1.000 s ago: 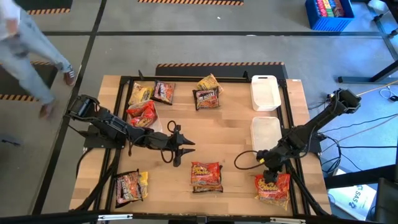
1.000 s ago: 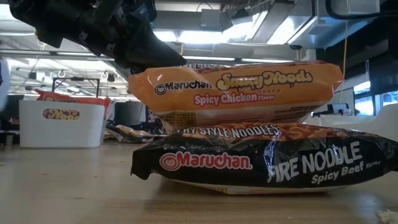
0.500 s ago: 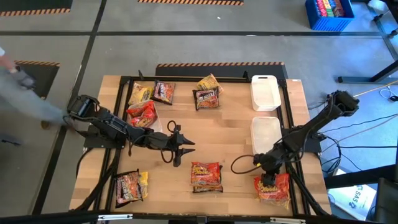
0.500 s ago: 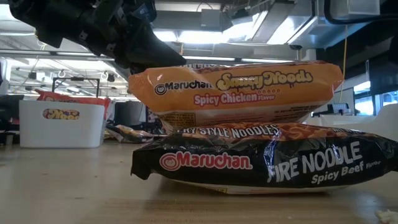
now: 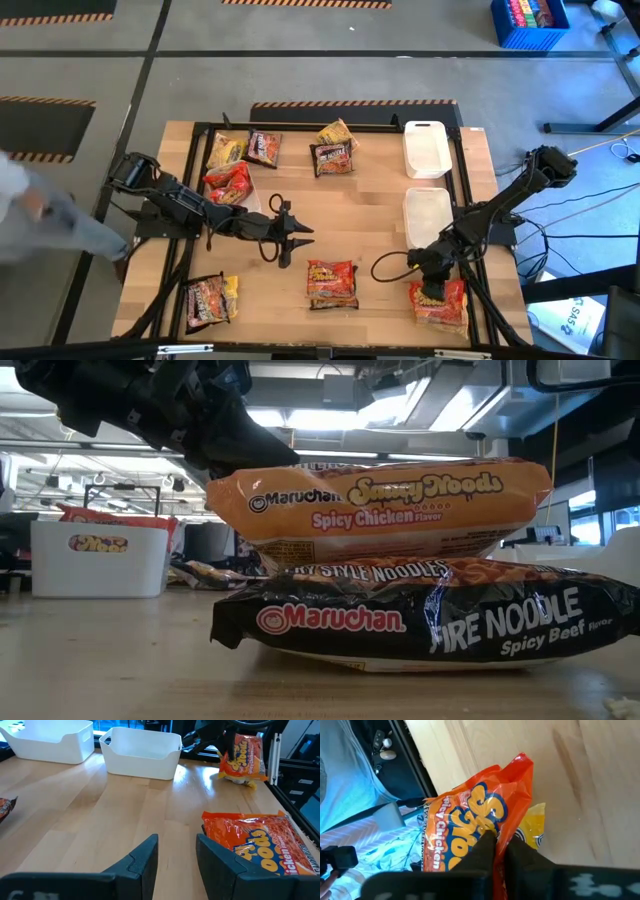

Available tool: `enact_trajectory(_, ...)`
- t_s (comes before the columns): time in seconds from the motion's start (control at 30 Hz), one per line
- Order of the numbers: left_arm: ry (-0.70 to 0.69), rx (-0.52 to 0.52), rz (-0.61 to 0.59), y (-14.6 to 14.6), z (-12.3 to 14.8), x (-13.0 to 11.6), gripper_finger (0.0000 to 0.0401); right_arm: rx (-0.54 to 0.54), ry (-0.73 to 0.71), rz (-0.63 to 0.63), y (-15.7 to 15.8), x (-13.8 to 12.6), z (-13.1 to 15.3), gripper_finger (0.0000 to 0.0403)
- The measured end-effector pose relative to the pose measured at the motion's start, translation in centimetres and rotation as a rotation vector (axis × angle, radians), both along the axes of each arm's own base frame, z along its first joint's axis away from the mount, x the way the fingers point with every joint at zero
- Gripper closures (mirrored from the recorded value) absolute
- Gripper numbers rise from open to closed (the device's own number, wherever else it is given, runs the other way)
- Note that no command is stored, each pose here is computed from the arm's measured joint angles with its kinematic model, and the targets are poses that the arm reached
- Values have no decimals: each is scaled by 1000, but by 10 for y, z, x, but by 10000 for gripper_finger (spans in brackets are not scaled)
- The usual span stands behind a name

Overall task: Sort Maruchan noodles
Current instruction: Put the right orange noodle into the left white bin

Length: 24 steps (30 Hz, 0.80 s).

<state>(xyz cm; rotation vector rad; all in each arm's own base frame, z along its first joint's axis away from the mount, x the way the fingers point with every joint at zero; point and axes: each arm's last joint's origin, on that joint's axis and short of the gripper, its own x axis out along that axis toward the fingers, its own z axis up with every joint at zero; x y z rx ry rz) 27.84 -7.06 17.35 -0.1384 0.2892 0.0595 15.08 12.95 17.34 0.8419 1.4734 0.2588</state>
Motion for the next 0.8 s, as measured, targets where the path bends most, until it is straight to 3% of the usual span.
enact_trajectory(0.17,0,0,0,0,0,0,276,21,-41,0,1,1,5,397)
enact_trajectory(0.43,0,0,0,0,0,0,276,-10,-286,21,5,20,41,402)
enact_trajectory(0.7,0,-5,2,0,0,0,276,-184,-585,38,-13,46,68,403)
enact_trajectory(0.8,0,-5,2,0,0,0,276,-220,-586,-14,-23,51,68,403)
